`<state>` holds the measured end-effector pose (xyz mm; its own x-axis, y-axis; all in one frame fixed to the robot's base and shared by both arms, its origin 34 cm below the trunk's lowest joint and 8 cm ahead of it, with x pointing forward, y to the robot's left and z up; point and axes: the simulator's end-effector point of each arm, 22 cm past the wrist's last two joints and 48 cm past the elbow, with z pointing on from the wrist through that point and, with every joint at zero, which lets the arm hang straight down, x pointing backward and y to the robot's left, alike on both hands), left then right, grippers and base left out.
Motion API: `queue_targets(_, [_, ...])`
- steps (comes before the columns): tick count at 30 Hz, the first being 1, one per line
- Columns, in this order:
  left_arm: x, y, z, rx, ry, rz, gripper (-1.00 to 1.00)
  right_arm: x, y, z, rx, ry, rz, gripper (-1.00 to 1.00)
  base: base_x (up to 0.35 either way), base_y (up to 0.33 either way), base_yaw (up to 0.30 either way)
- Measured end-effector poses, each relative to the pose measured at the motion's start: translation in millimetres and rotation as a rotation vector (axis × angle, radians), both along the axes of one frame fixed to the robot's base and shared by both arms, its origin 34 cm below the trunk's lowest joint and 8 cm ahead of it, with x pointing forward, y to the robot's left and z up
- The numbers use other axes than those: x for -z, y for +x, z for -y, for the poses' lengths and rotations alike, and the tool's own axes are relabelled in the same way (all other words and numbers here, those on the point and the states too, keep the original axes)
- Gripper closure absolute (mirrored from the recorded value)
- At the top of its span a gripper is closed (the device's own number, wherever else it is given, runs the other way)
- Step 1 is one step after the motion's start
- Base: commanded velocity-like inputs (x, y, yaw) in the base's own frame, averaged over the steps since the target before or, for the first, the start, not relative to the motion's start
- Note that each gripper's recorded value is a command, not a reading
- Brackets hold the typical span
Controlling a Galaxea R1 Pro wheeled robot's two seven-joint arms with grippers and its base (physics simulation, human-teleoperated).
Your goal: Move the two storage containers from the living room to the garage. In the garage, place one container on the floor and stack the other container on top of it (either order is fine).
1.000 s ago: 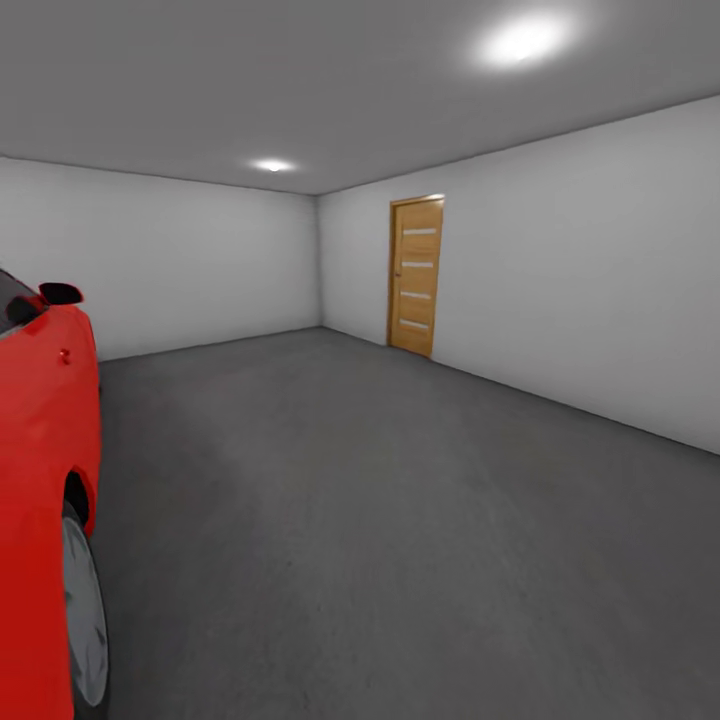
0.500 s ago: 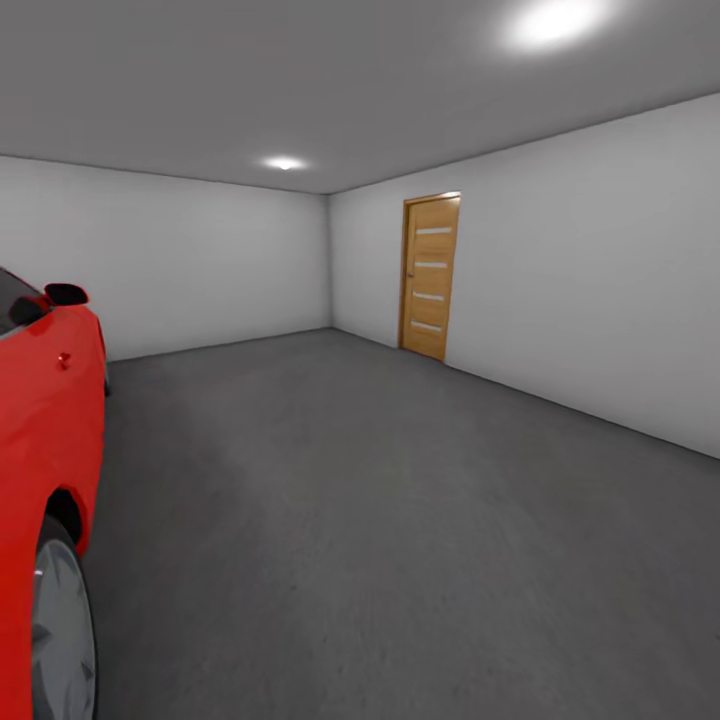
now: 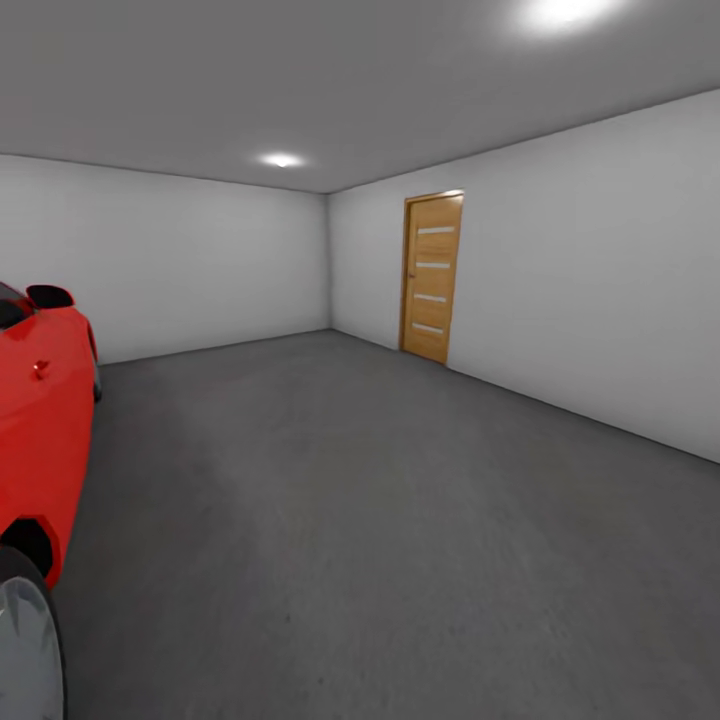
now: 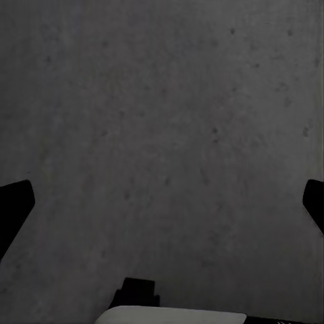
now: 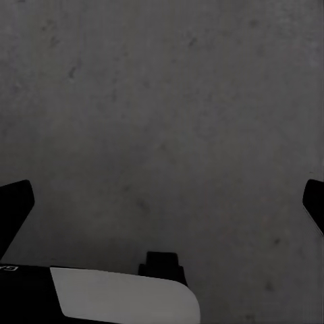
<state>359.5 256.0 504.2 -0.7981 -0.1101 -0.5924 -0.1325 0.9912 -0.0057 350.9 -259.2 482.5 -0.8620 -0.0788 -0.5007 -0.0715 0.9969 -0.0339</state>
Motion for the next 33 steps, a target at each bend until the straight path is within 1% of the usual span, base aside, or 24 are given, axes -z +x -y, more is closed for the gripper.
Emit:
queue_targets(12, [-1.3, 2.2, 1.2, -0.001, -0.003, 0.006, -1.00, 0.0, 0.0, -0.1, -0.001, 0.000, 0.000, -1.00, 0.327, 0.000, 0.000])
queue_targets(15, [-5.8, 9.7, -1.4, -0.002, 0.002, 0.024, -1.00, 0.0, 0.0, -0.6, -0.001, 0.002, 0.000, -1.00, 0.327, 0.000, 0.000])
queue_targets(21, [-7.3, 12.1, -2.8, -0.002, 0.006, 0.031, -1.00, 0.3, -0.5, -1.2, -0.002, 0.004, -0.002, -1.00, 0.328, 0.000, 0.000])
queue_targets(33, [-6.4, 11.1, -3.7, -0.003, 0.008, 0.028, -1.00, 2.5, -4.1, -1.2, -0.002, 0.004, -0.012, -1.00, 0.328, 0.000, 0.000])
